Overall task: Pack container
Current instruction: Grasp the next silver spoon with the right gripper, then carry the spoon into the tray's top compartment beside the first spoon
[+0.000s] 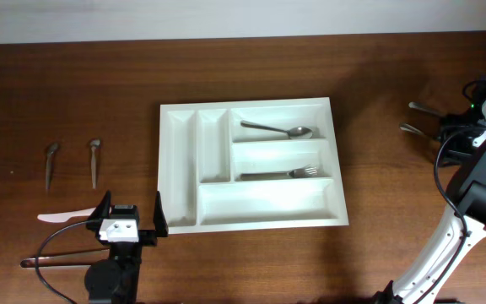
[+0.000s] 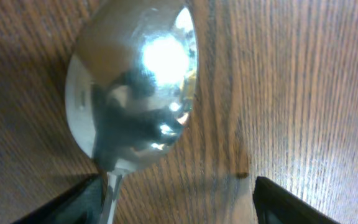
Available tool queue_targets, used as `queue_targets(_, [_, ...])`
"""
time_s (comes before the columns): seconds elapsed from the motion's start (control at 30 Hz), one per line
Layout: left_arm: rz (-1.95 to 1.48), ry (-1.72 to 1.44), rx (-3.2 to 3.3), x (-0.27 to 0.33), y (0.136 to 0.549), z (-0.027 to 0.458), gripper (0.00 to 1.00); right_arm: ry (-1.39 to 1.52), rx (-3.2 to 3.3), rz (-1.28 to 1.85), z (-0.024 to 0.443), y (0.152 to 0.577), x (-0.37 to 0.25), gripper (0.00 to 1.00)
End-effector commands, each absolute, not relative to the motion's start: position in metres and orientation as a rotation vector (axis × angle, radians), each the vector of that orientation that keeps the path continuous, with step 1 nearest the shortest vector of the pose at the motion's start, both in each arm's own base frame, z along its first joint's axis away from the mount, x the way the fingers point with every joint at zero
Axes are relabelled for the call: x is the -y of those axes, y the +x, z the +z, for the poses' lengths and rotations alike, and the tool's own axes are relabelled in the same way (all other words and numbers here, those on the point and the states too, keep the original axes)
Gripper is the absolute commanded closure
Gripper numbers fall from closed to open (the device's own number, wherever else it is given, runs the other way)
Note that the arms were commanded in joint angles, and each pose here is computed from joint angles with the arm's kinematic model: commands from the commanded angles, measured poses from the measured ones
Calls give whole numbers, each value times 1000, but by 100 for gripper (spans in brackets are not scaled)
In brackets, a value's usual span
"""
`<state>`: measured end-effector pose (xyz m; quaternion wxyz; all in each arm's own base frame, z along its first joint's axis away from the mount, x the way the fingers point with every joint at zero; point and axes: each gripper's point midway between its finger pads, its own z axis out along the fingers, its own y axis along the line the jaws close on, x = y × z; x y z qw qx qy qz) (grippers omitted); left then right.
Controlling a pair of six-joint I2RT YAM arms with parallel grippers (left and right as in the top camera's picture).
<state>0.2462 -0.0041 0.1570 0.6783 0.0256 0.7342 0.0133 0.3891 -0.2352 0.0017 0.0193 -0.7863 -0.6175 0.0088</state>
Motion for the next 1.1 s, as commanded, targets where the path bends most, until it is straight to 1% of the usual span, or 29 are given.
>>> queue_targets(0.0, [42,71,-1650,4,246,156,1,-2432,1879,84,-16,380,239,35])
queue_targets(0.13, [42,71,-1650,4,246,156,1,-2440,1885,78,-16,383,240,50])
queue_targets(0.27, [42,71,-1650,4,246,156,1,-2439,1886,76,-16,383,240,68])
queue_targets(0.33, [42,71,-1650,4,246,156,1,-2436,1883,68,-16,383,239,75])
queue_targets(0.4, [42,71,-1650,4,246,156,1,-2434,1882,68,-16,383,238,85])
queue_targets(0.5, [42,71,-1650,4,246,156,1,-2433,1880,53,-15,384,237,95])
queue_targets(0.67, [42,71,-1650,4,246,156,1,-2433,1881,17,-13,388,235,96])
queue_targets(0.77, [42,71,-1650,4,246,156,1,-2434,1889,-2,-2,393,236,96])
queue_targets(0.93, [42,71,-1650,4,246,156,1,-2439,2010,-51,41,419,236,96])
queue_targets(1.07, [42,71,-1650,4,246,156,1,-2420,2135,-106,82,446,217,96])
